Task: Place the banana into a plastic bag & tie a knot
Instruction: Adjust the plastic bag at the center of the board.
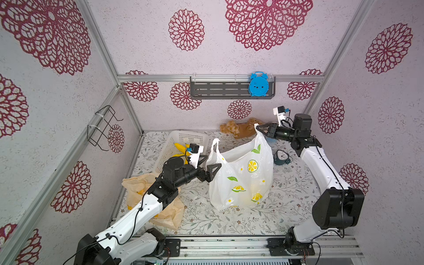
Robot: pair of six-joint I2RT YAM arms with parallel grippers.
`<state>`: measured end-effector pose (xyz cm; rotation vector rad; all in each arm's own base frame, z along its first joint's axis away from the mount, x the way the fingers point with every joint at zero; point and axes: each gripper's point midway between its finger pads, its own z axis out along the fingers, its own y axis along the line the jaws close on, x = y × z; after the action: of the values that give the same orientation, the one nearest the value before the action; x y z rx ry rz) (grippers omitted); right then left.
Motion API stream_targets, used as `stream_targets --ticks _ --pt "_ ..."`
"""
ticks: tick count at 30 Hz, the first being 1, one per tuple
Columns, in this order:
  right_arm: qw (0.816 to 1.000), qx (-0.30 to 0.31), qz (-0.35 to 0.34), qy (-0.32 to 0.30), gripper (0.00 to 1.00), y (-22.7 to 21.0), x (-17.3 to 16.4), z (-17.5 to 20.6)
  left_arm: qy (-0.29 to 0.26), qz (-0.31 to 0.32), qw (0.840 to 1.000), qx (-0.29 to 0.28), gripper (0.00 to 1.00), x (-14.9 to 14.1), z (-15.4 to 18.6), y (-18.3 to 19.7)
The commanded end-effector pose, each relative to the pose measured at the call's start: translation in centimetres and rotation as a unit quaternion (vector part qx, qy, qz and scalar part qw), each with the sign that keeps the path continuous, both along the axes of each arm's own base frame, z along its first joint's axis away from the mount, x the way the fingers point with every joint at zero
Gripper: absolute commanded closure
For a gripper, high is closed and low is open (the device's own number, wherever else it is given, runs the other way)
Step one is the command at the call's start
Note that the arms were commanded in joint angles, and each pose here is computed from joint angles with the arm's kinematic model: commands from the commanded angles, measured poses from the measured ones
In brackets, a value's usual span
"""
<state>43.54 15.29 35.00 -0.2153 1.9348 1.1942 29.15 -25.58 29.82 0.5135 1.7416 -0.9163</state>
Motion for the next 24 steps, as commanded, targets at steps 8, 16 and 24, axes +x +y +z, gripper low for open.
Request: stream_targets --ticks 8,16,24 --pt "0.999 0.0 0.013 -0.043 1.0 0.2 -2.2 2.6 0.0 -0.041 0.999 0.009 0.01 1.0 0.5 -3.1" --pt "0.998 -0.004 0.008 -0.063 1.0 0.0 -3.3 3.7 0.022 -0.042 0.999 0.011 0.12 2.0 -0.1 -4.2" --pt "0.998 -0.009 0.005 -0.064 1.0 -0.1 -3.5 3.8 0.007 -0.052 0.999 0.001 0.03 -0.3 0.3 -3.0"
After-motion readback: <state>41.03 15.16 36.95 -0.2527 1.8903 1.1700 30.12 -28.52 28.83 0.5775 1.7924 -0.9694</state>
